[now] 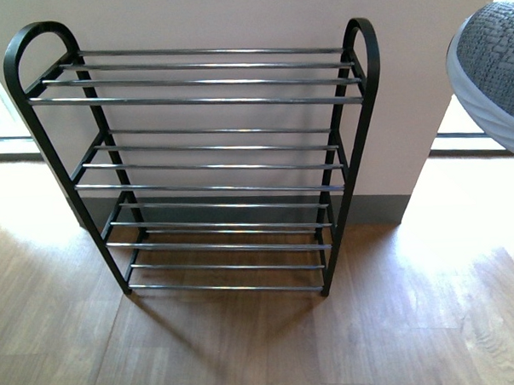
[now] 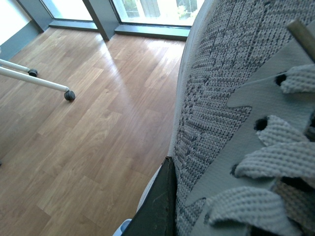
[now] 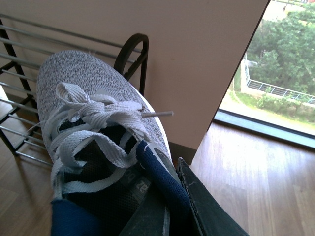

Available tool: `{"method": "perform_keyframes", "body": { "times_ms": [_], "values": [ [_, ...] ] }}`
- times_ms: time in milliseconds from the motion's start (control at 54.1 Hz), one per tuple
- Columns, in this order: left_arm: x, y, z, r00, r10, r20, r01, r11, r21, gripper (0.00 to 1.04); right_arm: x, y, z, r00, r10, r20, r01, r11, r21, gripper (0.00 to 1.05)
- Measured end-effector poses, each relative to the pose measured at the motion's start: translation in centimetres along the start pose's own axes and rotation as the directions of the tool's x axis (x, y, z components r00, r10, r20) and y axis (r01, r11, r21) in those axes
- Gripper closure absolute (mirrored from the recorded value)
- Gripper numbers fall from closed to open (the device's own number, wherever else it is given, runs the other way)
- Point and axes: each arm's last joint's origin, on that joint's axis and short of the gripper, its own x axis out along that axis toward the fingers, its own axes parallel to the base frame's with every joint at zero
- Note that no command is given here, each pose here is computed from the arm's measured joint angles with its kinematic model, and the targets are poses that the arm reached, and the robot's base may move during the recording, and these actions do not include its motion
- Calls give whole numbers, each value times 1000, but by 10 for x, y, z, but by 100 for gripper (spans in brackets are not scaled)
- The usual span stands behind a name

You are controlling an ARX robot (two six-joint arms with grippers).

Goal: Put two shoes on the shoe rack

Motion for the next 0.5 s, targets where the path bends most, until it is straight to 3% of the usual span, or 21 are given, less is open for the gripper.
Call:
{"method": "perform_keyframes", "body": {
  "times_ms": [499],
  "values": [
    [0, 0, 0, 1000, 0, 0, 0, 1000, 0, 103, 0, 0, 0, 1000, -3, 0, 3, 1000, 0, 103]
  ]
}}
